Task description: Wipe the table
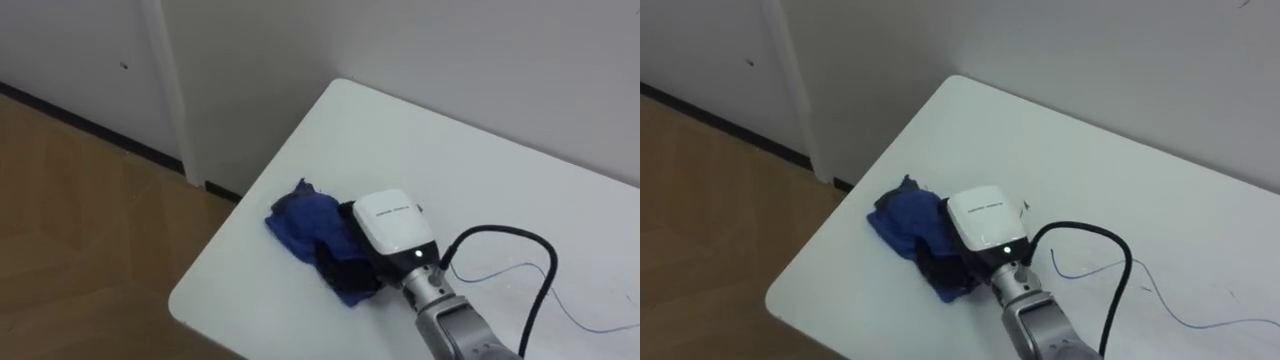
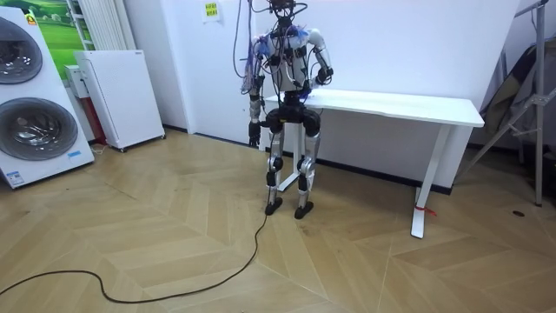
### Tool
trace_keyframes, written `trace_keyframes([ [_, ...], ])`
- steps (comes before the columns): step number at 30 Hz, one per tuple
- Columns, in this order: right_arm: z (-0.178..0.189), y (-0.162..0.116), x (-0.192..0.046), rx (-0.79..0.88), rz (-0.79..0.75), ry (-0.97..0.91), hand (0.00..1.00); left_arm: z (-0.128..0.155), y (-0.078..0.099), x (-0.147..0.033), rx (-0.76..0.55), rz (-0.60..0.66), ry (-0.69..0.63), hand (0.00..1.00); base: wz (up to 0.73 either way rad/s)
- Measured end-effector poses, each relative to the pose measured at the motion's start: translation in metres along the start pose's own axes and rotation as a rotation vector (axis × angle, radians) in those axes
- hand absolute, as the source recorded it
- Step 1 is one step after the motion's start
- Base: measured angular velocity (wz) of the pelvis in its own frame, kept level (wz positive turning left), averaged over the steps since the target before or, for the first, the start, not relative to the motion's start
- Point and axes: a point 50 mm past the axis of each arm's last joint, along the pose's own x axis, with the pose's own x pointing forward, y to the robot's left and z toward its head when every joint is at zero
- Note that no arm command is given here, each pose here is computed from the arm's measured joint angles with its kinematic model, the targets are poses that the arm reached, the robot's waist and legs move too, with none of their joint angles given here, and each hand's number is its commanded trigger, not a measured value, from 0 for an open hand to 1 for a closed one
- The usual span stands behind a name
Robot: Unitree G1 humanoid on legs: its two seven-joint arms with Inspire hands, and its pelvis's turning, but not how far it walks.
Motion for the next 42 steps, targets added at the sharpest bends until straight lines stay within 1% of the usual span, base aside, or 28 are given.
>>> trace_keyframes([
  [5,-0.009,0.004,-0.003,0.072,-0.015,0.042,1.00,0.004,0.004,0.000,-0.019,0.022,-0.017,0.00,0.05],
  [10,-0.030,0.017,-0.025,0.145,-0.040,0.177,1.00,0.004,-0.004,-0.001,-0.024,0.007,-0.012,0.00,0.19],
  [13,-0.033,0.022,-0.032,0.186,-0.055,0.203,1.00,0.004,-0.005,-0.001,-0.026,0.005,-0.004,0.00,-0.03],
  [17,-0.030,0.023,-0.030,0.216,-0.074,0.208,1.00,0.005,-0.004,0.000,-0.029,0.008,-0.002,0.00,0.00],
  [23,-0.033,0.025,-0.027,0.328,-0.063,0.268,1.00,0.009,-0.012,-0.001,-0.043,0.025,0.003,0.00,0.00],
  [26,-0.044,0.022,-0.023,0.341,-0.059,0.304,1.00,0.006,-0.016,-0.002,-0.050,0.020,0.010,0.00,0.04],
  [27,-0.052,0.022,-0.025,0.359,-0.068,0.349,1.00,0.003,-0.015,-0.003,-0.062,0.026,0.011,0.00,0.17],
  [29,-0.069,0.023,-0.035,0.372,-0.099,0.438,1.00,-0.003,-0.016,-0.005,-0.075,0.047,0.025,0.00,0.11],
  [32,-0.101,0.030,-0.067,0.389,-0.168,0.624,1.00,-0.027,-0.015,-0.009,-0.128,0.079,0.086,0.00,0.21],
  [34,-0.131,0.035,-0.108,0.379,-0.244,0.842,1.00,-0.048,-0.009,-0.014,-0.175,0.127,0.148,0.00,0.20],
  [35,-0.138,0.035,-0.116,0.371,-0.256,0.885,1.00,-0.054,-0.008,-0.015,-0.184,0.137,0.165,0.00,0.07],
  [37,-0.156,0.038,-0.147,0.350,-0.282,1.034,1.00,-0.066,-0.003,-0.018,-0.190,0.161,0.200,0.00,0.12],
  [40,-0.163,0.043,-0.175,0.332,-0.270,1.133,1.00,-0.067,0.002,-0.019,-0.195,0.172,0.195,0.00,0.02],
  [42,-0.163,0.044,-0.178,0.330,-0.266,1.138,1.00,-0.059,0.003,-0.016,-0.197,0.172,0.171,0.00,-0.09],
])
